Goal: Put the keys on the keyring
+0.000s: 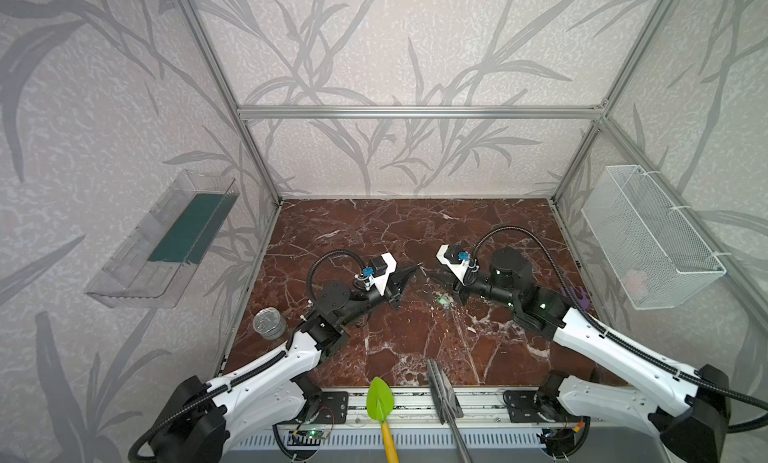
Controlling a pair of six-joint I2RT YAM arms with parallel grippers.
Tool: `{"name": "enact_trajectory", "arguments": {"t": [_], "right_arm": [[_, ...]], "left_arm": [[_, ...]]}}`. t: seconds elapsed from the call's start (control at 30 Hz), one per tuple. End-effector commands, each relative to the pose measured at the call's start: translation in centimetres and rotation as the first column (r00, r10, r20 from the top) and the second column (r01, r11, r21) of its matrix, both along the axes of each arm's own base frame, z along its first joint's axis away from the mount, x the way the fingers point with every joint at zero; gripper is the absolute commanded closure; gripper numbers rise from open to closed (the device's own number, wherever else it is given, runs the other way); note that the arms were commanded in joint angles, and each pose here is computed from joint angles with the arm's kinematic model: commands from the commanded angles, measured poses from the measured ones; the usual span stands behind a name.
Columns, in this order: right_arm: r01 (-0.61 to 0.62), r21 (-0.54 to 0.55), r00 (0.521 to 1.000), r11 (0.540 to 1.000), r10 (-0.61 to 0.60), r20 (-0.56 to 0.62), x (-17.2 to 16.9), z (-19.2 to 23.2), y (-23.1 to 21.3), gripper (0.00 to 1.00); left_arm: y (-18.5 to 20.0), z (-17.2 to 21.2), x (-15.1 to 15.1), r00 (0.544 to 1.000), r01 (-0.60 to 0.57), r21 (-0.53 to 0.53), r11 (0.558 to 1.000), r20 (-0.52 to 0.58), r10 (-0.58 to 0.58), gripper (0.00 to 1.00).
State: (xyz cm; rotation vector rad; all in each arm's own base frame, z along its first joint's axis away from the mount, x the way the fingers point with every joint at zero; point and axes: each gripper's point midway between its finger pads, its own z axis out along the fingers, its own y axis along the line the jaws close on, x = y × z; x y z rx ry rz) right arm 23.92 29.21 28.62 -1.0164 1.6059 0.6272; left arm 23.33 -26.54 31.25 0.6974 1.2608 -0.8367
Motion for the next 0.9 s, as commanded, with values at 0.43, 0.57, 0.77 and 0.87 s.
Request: {"name": "enact_trajectory", "arguments": {"t": [0.43,0.57,0.77,0.87], "right_arm": [[-0.117,0.097,0.978,0.988,0.132,-0.163,-3.1,-1.7,0.9,0.61],[-0.129,0.111,0.97,0.985,0.149,-0.193,-3.0,-2.5,1.7,0.61],[-0.144,0.117,0.964,0.983,0.166,-0.209,-2.6,-2.9,2.7,0.62],[-0.152,0.11,0.958,0.982,0.174,-0.227,-2.6,-3.4,3.0,0.63]], "left_arm": [[1.4,2.6,0.7,0.997,-0.079,-0.069,0.994,0.018,0.081,1.0],[1.4,2.6,0.6,0.997,-0.078,-0.071,0.994,0.018,0.079,1.0],[1.4,2.8,0.5,0.997,-0.071,-0.077,0.995,0.025,0.073,1.0],[1.5,2.9,0.4,0.997,-0.074,-0.083,0.994,0.03,0.077,1.0]]}}
